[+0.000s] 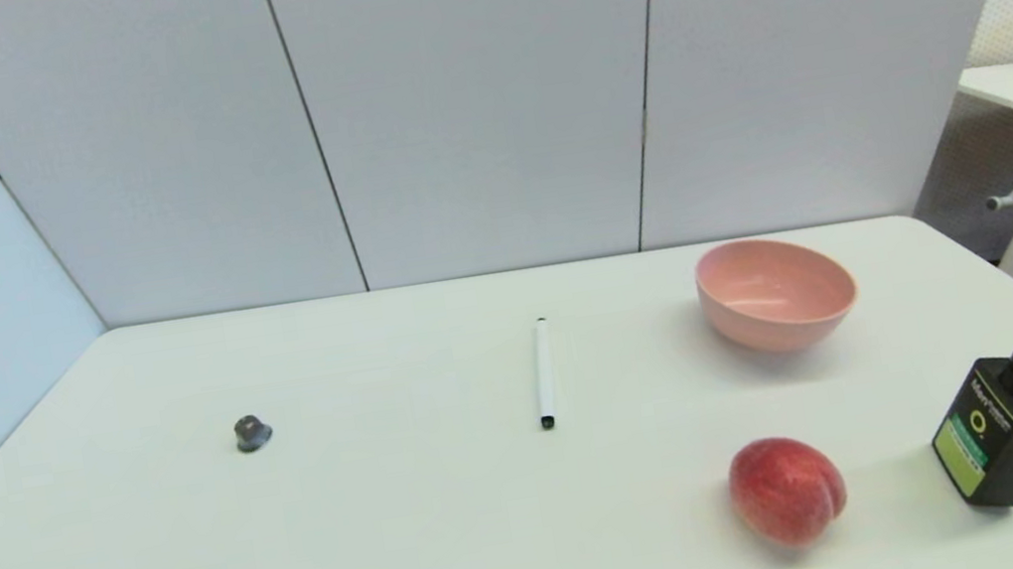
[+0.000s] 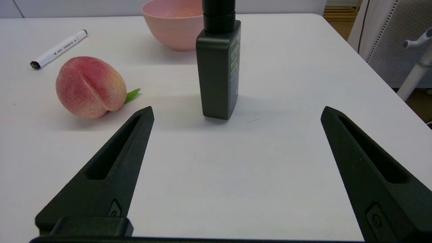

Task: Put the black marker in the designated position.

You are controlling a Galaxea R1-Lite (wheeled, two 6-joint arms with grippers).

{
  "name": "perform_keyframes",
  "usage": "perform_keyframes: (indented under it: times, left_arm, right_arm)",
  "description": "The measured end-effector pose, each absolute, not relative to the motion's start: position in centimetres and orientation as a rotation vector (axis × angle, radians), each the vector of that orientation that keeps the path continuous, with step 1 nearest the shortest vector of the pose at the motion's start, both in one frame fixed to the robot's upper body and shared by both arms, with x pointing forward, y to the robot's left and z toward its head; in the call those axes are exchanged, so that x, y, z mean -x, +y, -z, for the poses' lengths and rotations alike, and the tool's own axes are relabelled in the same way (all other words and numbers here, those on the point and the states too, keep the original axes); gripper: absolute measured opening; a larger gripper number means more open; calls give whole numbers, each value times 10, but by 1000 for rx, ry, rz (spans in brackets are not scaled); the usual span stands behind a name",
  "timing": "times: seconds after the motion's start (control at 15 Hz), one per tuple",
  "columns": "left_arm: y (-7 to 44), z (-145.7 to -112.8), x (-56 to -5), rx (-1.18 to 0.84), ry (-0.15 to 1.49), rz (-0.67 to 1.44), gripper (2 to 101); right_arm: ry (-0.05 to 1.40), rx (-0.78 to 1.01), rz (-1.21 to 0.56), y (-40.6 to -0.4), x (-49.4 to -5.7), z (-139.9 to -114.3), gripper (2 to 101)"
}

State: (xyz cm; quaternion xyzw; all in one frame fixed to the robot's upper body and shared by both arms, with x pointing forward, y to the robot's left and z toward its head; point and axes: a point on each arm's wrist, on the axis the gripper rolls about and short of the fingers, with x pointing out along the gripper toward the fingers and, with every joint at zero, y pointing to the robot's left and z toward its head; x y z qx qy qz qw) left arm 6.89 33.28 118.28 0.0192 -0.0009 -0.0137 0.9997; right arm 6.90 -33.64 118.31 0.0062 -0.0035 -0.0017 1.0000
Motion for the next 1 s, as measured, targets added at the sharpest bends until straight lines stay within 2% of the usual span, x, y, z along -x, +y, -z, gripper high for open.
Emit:
perform_keyframes:
  times: [0.87, 1.0]
  left_arm:
    - [333, -1183, -69, -37, -2, 27, 979]
    - [333, -1183, -69, 13, -3, 0, 979]
  right_arm:
    - [-7, -13, 3, -336, -69, -1183, 980]
    - [-7, -12, 3, -336, -69, -1183, 980]
